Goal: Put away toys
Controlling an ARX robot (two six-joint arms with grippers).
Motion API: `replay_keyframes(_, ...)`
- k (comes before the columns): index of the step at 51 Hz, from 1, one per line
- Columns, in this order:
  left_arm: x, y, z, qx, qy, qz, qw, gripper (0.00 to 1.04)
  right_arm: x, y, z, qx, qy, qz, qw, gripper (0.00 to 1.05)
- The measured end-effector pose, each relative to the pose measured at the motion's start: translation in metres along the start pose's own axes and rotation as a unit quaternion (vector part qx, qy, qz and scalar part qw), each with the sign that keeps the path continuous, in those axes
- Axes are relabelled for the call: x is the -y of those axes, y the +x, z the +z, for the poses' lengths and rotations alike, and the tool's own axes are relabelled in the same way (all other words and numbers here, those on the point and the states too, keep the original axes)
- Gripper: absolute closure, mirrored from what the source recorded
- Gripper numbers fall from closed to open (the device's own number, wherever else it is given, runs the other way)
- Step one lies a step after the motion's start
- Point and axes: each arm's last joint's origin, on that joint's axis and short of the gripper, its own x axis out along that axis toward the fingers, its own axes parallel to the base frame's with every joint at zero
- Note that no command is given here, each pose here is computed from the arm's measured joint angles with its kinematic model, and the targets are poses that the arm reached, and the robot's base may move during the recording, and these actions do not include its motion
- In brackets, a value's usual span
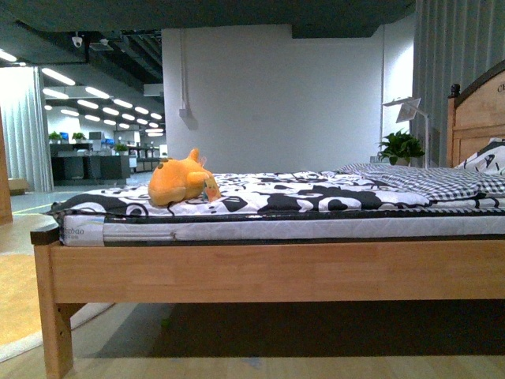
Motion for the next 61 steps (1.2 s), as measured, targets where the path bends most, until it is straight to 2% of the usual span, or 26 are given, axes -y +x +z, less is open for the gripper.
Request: replay_keyframes(61, 0.0001, 0.0, 0.0, 0.0, 0.0, -0.001, 1.0, 0.06, 0.0001, 0.0, 0.0, 0.0, 0.0, -0.001, 1.0, 0.06)
